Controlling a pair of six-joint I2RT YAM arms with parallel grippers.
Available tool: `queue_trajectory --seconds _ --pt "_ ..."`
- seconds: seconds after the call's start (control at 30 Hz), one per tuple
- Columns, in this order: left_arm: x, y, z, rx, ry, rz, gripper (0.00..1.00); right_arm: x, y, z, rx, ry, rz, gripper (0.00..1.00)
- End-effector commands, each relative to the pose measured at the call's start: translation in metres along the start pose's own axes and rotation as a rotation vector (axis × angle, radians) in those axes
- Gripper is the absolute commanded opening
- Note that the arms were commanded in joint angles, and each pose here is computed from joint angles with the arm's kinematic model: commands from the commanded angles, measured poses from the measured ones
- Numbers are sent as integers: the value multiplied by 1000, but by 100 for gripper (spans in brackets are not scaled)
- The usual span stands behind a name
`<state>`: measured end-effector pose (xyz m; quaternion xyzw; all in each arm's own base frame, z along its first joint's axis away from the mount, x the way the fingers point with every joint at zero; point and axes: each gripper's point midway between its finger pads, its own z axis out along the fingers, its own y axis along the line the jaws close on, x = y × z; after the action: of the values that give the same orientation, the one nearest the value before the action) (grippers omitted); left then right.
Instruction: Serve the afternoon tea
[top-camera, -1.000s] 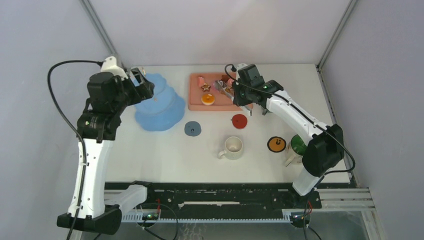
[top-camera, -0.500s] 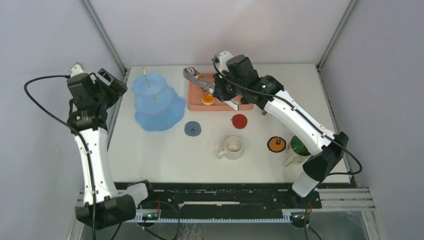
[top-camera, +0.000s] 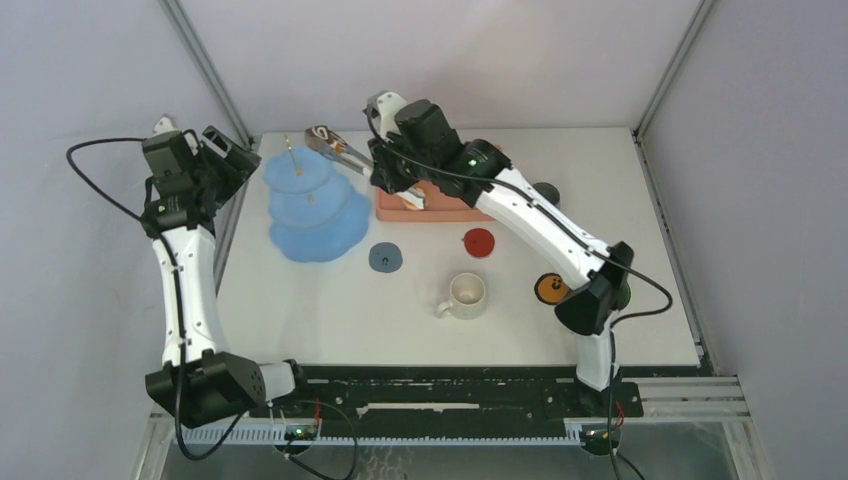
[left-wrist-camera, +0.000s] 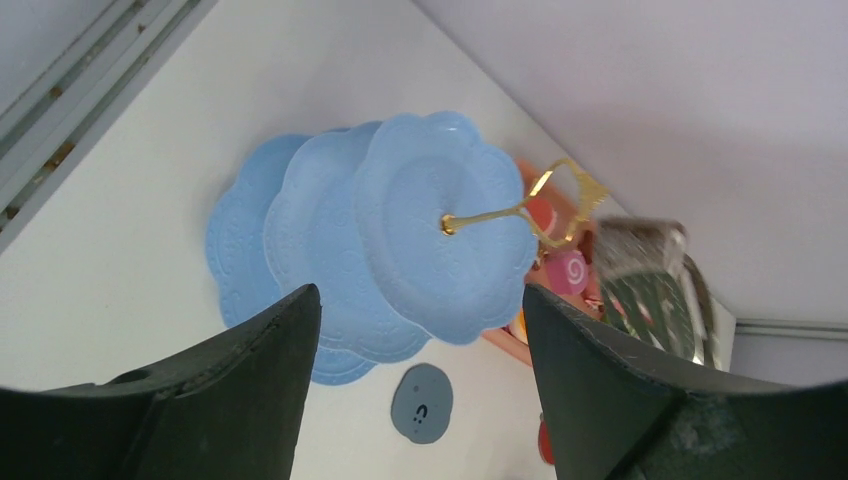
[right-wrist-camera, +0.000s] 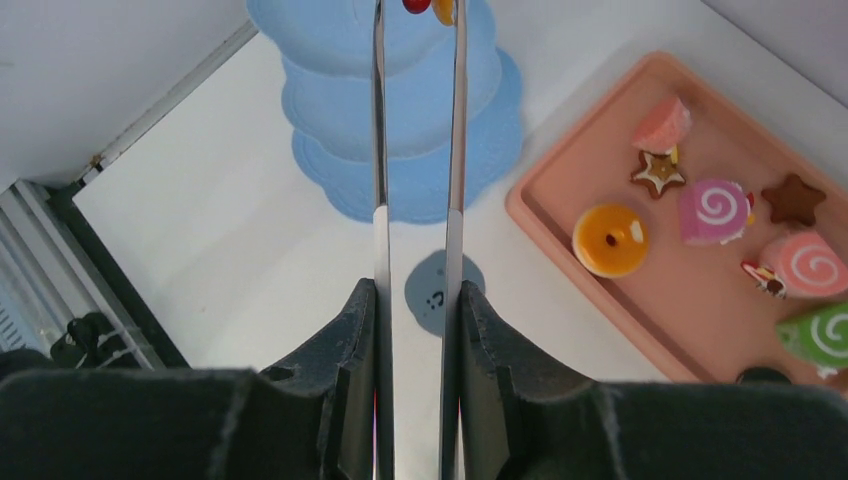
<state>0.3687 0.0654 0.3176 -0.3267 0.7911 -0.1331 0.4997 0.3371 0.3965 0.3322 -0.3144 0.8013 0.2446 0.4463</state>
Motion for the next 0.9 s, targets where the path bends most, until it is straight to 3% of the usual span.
queue_trajectory --seconds 0.0,0.87 --pt "-38 -35 -47 119 -158 26 79 -32 7 14 13 -82 -19 0" --pt "-31 -59 -78 231 -167 67 79 -33 20 72 -14 -101 -33 0"
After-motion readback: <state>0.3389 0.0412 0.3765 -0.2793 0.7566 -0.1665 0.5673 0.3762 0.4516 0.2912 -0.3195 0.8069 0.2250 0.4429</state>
